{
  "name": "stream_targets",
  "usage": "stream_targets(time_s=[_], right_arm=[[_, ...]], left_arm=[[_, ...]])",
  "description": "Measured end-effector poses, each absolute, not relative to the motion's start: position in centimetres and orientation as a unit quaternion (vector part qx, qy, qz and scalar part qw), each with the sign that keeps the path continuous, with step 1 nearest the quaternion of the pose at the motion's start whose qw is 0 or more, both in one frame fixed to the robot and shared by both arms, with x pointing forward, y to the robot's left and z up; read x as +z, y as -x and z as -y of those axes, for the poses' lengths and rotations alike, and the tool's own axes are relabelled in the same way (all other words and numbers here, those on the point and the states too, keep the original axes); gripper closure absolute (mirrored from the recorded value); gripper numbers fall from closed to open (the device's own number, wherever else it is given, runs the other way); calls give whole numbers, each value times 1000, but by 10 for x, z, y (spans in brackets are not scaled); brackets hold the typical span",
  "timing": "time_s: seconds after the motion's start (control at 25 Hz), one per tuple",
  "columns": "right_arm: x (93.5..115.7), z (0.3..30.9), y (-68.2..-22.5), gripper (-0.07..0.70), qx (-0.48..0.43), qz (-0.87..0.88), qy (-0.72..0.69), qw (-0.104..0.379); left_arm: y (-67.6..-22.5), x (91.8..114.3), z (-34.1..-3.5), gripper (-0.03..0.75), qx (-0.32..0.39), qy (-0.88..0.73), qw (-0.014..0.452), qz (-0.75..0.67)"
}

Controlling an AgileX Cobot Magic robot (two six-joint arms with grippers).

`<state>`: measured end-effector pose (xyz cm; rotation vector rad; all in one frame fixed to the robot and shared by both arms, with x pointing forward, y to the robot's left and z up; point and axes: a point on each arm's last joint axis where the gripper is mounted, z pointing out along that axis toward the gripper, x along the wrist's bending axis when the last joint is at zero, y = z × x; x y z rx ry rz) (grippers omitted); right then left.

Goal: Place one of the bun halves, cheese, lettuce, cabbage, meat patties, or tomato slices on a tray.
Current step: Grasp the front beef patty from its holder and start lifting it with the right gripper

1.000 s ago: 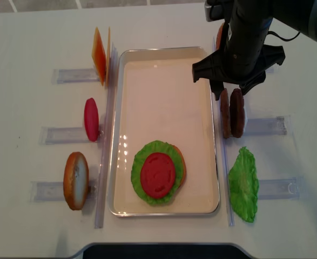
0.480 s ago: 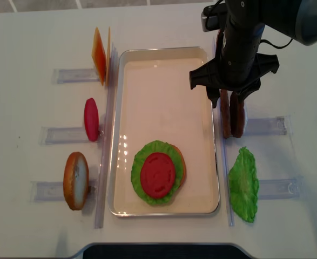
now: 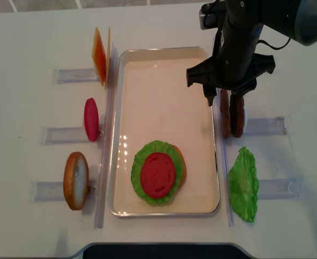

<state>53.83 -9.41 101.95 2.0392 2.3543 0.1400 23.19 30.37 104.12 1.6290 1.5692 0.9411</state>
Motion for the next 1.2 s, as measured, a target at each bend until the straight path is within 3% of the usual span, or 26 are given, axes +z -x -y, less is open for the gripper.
stream_targets(time_s=[0.72, 1.2], right_arm=[[995, 91, -545, 189, 10, -757, -653, 8], [995, 97, -549, 202, 6, -759, -650, 30]], left_arm=[[-232, 1041, -304, 715, 362, -626, 339, -602], [-232, 1041, -304, 715, 362, -626, 339, -602]])
